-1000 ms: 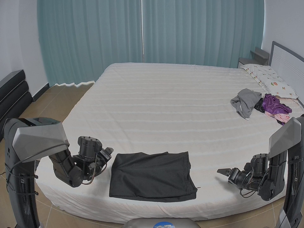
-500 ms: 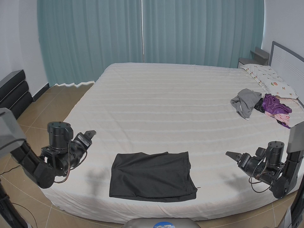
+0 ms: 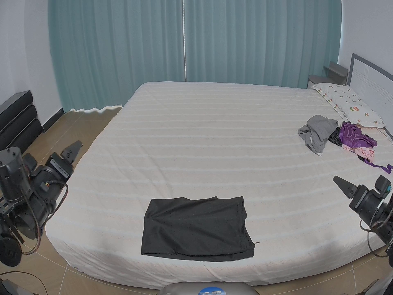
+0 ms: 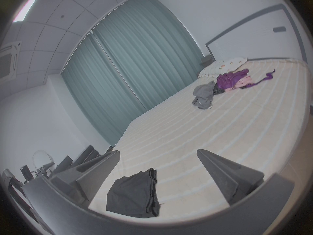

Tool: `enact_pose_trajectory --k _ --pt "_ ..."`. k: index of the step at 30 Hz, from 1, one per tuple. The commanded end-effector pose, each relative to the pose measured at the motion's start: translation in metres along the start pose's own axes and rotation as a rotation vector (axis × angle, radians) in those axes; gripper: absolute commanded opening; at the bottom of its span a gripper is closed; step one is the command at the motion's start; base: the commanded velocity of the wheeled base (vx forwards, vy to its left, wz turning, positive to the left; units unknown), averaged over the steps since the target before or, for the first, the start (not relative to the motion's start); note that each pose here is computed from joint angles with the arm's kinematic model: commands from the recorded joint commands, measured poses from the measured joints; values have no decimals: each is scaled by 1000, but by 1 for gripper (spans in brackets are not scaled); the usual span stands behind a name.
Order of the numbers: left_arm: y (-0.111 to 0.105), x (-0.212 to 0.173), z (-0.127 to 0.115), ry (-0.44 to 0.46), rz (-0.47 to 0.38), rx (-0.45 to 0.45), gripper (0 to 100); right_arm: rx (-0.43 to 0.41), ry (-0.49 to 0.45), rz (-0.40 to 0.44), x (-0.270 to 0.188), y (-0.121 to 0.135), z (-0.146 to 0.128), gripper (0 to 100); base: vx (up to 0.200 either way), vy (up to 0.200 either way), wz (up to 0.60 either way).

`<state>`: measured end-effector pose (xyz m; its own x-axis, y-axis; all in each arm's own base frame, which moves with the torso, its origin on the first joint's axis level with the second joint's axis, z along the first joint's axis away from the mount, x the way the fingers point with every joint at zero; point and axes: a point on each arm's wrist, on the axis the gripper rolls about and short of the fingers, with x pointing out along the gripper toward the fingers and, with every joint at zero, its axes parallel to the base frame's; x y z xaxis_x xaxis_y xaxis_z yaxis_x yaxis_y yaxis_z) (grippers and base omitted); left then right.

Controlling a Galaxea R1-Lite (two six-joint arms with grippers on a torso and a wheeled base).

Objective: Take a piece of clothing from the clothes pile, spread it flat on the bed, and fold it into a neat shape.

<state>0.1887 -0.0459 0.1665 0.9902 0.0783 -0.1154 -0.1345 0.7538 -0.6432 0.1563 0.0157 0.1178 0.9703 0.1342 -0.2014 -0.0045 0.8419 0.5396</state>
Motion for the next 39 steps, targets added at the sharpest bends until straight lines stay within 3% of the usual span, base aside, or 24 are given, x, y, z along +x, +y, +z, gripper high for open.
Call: enact_pose_trajectory --k 1,4,12,18,23,26,31,37,39 --pt "21 -106 36 -247 -127 168 100 -243 -163 28 -110 3 -1 100 0 0 0" --pt "34 -135 39 -277 -126 234 100 -360 -191 13 -143 1 -8 100 0 0 0" --pt "65 -187 33 -325 -114 403 100 -499 -223 -69 -200 -3 -27 100 0 0 0" --pt "75 -206 31 -408 -94 424 100 -516 -250 -205 -209 -6 -30 100 0 0 0" --pt "86 -215 20 -393 -46 493 100 -518 -227 -245 -211 -13 -38 100 0 0 0" --pt "86 -215 22 -417 -43 495 100 -531 -264 -256 -216 -9 -32 100 0 0 0" --pt "85 -217 23 -462 62 560 100 -627 -326 -278 -233 1 -20 100 0 0 0" --pt "85 -222 15 -524 179 577 100 -623 -261 -263 -218 -8 -31 100 0 0 0" --pt "92 -223 3 -512 129 626 100 -611 -268 -225 -212 -9 -34 100 0 0 0"
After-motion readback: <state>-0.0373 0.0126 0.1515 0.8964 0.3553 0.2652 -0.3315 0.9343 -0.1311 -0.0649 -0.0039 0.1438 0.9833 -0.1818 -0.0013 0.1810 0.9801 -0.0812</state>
